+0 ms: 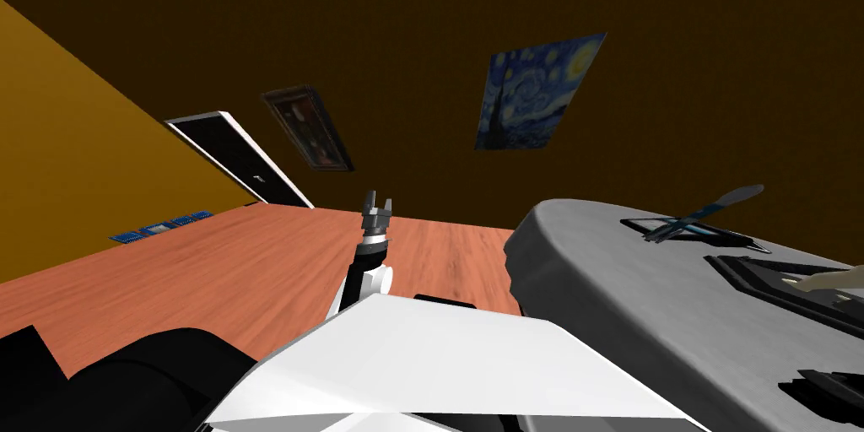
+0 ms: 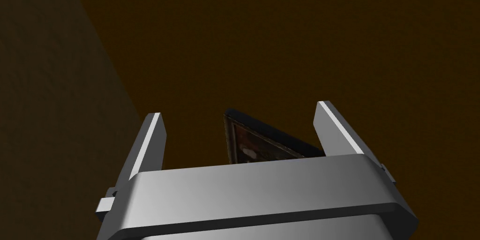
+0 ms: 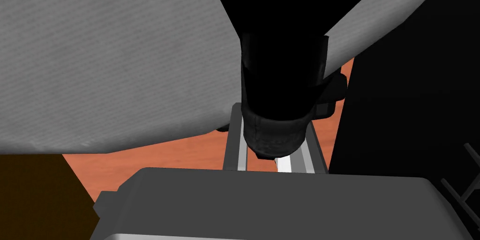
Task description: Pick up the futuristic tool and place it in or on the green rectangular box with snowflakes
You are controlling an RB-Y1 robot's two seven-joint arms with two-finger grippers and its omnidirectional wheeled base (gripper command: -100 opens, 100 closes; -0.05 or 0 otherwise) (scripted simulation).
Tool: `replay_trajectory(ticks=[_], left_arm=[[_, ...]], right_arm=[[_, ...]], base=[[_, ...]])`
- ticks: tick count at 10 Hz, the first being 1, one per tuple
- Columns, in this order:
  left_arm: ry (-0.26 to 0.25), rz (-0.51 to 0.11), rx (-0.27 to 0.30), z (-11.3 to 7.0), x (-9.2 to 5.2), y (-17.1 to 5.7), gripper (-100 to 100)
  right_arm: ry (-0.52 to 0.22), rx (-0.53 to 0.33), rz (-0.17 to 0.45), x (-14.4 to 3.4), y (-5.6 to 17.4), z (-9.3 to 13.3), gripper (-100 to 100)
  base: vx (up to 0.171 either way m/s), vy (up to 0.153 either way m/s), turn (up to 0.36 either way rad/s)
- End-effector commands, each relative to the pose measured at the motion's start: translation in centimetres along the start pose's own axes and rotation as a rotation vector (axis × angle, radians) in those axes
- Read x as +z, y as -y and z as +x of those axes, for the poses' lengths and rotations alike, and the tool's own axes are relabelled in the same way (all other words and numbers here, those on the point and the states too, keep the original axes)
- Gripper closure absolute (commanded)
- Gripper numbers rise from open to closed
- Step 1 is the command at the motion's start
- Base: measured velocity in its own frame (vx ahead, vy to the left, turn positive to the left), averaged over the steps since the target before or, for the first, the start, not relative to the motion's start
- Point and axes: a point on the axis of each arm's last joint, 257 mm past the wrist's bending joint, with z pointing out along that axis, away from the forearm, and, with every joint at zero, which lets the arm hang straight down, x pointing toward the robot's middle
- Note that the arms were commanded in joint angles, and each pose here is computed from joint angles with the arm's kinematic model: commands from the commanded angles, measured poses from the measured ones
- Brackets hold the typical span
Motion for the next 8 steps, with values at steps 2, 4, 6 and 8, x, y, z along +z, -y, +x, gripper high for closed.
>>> replay_trajectory(ticks=[2, 4, 6, 8], left_arm=[[0.000, 0.000, 0.000, 0.0, 0.0, 0.0, 0], [0.000, 0.000, 0.000, 0.0, 0.0, 0.0, 0], [0.000, 0.000, 0.000, 0.0, 0.0, 0.0, 0], [0.000, 0.000, 0.000, 0.0, 0.0, 0.0, 0]], right_arm=[[-0.006, 0.070, -0.007, -1.2, 0.1, 0.2, 100], [-0.014, 0.113, -0.012, -2.1, 0.3, 0.4, 100], [-0.023, 0.154, -0.017, -3.0, 0.6, 0.5, 100], [-0.033, 0.191, -0.020, -3.9, 1.0, 0.5, 100]], base=[[-0.268, -0.078, 0.199], [-0.262, -0.078, 0.214], [-0.317, -0.076, 0.343], [-0.293, -0.095, 0.180]])
